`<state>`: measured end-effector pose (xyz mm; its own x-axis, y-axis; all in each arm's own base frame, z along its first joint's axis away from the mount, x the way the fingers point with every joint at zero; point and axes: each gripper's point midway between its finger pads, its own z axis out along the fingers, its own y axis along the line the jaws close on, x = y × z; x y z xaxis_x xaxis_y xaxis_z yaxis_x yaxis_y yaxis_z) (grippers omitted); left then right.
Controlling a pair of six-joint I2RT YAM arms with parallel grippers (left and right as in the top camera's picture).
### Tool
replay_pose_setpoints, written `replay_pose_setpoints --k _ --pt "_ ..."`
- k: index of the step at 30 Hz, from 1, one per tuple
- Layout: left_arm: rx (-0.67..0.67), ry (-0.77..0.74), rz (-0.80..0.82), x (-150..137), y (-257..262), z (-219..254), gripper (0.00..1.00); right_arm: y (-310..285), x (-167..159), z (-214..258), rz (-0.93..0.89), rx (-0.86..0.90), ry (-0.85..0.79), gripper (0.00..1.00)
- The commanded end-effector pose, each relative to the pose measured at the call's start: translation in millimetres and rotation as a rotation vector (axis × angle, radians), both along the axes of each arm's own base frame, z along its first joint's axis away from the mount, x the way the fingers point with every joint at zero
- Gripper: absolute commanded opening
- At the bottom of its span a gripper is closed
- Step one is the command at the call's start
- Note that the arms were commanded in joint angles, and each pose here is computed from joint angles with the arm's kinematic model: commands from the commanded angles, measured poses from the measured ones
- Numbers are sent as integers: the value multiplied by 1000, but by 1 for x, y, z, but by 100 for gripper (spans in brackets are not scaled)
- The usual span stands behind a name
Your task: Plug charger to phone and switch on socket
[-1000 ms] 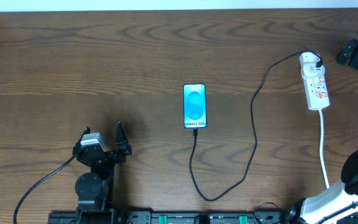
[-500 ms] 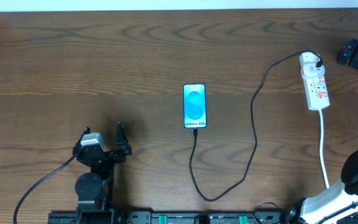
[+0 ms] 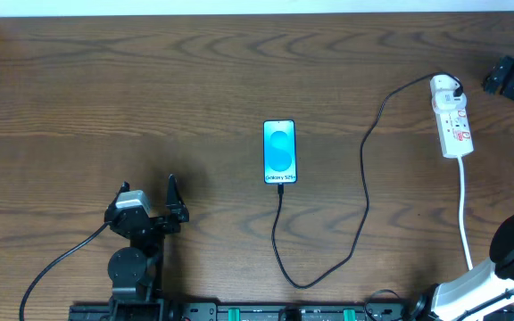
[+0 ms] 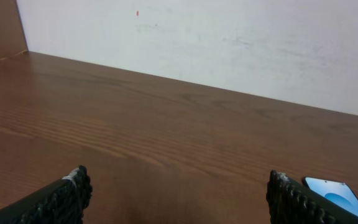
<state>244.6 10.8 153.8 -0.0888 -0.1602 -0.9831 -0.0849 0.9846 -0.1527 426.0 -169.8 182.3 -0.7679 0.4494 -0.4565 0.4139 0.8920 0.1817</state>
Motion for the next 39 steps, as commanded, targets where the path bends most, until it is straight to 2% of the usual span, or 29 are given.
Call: replay_pose_setpoints --k 1,9,14,18,24,33,39 --pt "19 55 12 -1 3 -17 91 15 6 -9 32 53 -7 99" --pt "19 55 12 -1 3 -17 92 55 18 -14 132 89 -70 99" --pt "19 55 12 -1 3 -17 91 84 24 -3 204 25 -222 99" --pt "19 55 12 -1 3 -17 91 107 16 1 255 -20 -350 99" --pt "19 55 12 -1 3 -17 92 140 -10 2 324 -84 -559 99" --pt "19 55 12 -1 3 -17 91 170 -74 6 369 -177 -855 99" --pt "19 55 12 -1 3 -17 92 180 -116 -14 381 -192 -923 99"
